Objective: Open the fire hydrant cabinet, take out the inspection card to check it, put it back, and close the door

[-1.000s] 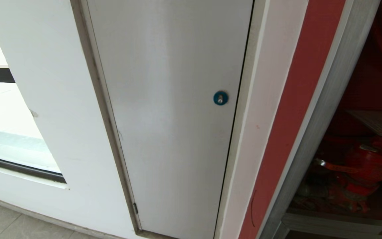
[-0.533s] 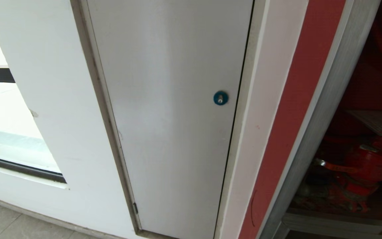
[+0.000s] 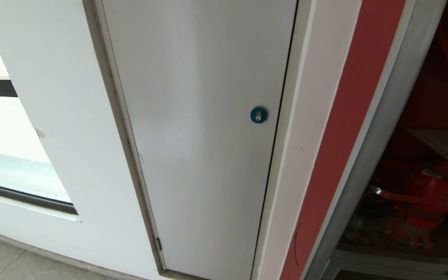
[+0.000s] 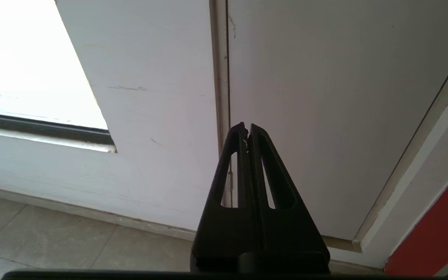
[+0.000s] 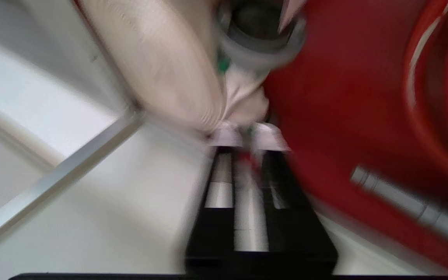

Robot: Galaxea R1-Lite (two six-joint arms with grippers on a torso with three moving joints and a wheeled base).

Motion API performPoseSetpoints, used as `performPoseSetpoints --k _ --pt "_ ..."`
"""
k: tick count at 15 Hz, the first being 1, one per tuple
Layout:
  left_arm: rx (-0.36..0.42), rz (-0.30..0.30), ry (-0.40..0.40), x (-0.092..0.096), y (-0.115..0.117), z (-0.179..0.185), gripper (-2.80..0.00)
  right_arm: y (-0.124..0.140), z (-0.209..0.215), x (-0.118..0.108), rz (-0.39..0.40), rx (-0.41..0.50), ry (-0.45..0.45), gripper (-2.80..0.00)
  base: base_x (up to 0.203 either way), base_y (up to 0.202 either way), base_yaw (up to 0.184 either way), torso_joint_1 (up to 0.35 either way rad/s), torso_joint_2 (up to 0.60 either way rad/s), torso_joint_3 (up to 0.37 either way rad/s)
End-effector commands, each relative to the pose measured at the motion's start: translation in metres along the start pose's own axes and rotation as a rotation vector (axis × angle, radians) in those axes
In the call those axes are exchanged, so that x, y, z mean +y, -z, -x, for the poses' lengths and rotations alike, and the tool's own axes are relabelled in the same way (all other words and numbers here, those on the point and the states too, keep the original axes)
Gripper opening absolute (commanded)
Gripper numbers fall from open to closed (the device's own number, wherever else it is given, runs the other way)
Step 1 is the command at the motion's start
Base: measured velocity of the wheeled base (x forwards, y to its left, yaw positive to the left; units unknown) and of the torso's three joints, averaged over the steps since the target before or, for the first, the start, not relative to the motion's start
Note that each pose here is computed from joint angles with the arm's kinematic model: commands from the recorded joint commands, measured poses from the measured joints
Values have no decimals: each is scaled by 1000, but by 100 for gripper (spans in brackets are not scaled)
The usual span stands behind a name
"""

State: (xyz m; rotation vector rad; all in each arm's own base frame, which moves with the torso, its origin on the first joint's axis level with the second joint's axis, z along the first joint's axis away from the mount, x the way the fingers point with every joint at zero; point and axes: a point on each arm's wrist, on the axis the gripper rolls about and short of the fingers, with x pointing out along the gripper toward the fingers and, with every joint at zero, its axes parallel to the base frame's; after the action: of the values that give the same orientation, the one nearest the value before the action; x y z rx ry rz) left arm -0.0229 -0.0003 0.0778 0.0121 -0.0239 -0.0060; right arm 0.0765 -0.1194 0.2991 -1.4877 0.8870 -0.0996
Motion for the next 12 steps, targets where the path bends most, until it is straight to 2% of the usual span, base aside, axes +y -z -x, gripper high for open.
performPoseSetpoints --k 1,4,6,12 --pt "8 0 0 0 2 -1 -280 14 -21 6 -9 -142 1 0 0 0 0 0 0 0" --pt "8 0 0 0 2 -1 -280 11 -29 20 -76 -206 -37 0 0 0 0 0 0 0" --pt "8 0 0 0 2 -1 -280 5 -36 24 -88 -258 -34 0 0 0 0 0 0 0" --pt "7 0 0 0 2 -1 -280 -9 -80 7 -91 -363 45 0 0 0 0 0 0 0"
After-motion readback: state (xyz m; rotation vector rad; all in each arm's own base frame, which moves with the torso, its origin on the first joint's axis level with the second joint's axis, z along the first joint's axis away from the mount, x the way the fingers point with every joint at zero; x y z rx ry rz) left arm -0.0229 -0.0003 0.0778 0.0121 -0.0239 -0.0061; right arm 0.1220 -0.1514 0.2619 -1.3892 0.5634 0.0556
